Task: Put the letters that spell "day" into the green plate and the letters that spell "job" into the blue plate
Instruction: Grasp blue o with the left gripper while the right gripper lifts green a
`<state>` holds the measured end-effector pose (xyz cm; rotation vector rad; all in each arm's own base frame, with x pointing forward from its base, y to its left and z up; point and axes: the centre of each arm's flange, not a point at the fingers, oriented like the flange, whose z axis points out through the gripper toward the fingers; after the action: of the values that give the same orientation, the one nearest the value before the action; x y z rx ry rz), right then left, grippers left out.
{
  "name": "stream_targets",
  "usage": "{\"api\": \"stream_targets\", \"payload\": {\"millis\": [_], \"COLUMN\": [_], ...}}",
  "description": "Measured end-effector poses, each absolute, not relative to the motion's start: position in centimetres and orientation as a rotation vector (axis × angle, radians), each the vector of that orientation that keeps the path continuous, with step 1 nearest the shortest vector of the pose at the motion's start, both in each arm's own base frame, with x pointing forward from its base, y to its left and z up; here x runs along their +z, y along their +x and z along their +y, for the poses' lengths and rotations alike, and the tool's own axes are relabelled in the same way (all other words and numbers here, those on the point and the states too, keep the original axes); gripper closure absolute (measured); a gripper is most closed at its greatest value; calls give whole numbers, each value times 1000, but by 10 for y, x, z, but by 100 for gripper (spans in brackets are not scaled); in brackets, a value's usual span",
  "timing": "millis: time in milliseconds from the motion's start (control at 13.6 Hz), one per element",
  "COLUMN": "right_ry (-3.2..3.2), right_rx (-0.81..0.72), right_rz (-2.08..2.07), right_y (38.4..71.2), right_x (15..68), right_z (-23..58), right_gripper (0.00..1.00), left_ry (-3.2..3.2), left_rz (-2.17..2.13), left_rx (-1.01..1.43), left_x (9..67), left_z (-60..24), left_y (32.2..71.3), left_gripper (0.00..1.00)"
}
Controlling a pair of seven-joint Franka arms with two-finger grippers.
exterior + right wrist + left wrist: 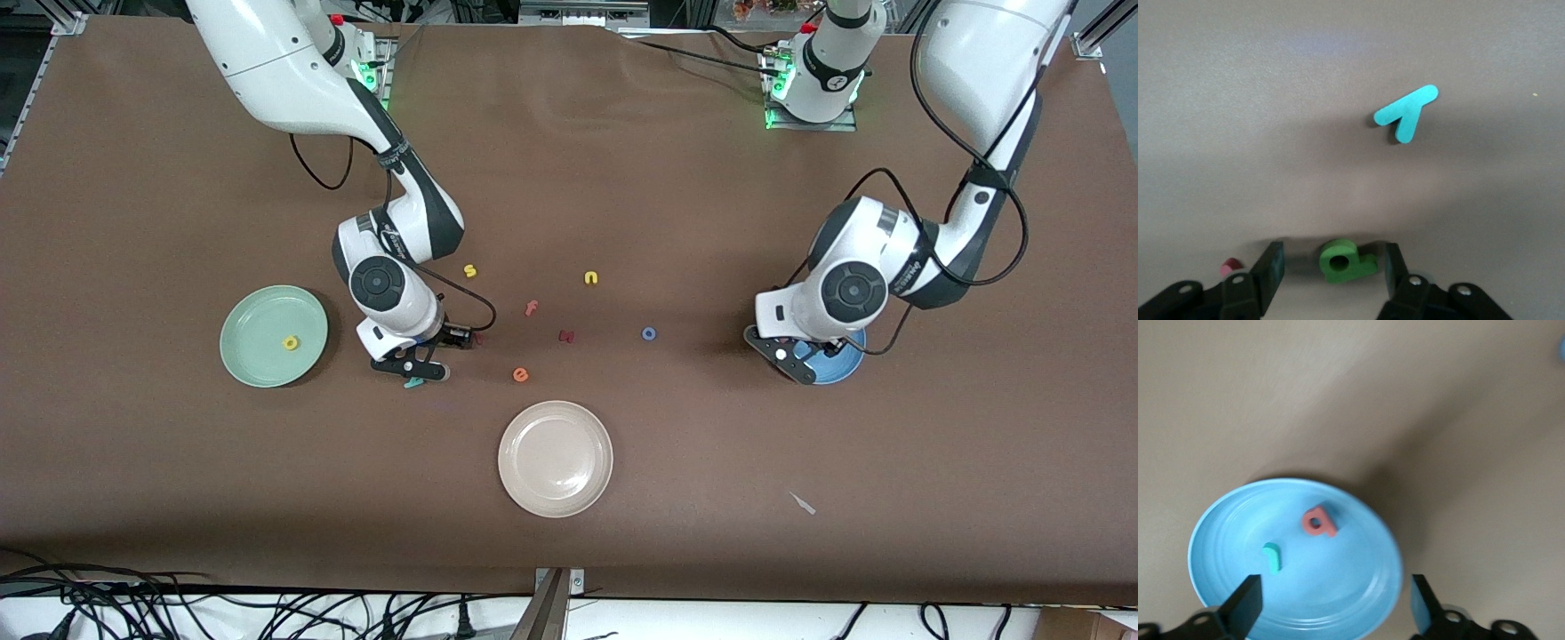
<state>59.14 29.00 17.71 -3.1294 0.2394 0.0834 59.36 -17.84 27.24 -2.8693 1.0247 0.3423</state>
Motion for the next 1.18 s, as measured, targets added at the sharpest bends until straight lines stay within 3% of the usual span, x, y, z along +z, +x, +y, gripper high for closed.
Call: {"api": "stream_targets", "payload": {"millis": [442,737,885,958,1032,1179], "right_ry": [-3131,-3131,-3131,-3131,-3131,-3132], "right_rx": [85,84,85,85,85,85], "right_rz": [224,220,218,217,217,216], "right_y": [592,593,593,593,593,593], "right_x": [176,177,177,177,177,177], "right_z": [288,287,287,287,287,287], "right_gripper": [50,59,62,62,62,62], "left_ry": [-3032,-3143,-3181,-3199,-3211,-3217], "left_rz": [683,469,427,411,404,398], "left_rx": [279,194,191,187,186,189], "left_x": [289,261,234,223,214,203], "left_z": [-298,-351,-356,-357,-360,-367], "left_y": [568,569,570,571,570,565], "left_gripper": [0,0,4,9,22,27]}}
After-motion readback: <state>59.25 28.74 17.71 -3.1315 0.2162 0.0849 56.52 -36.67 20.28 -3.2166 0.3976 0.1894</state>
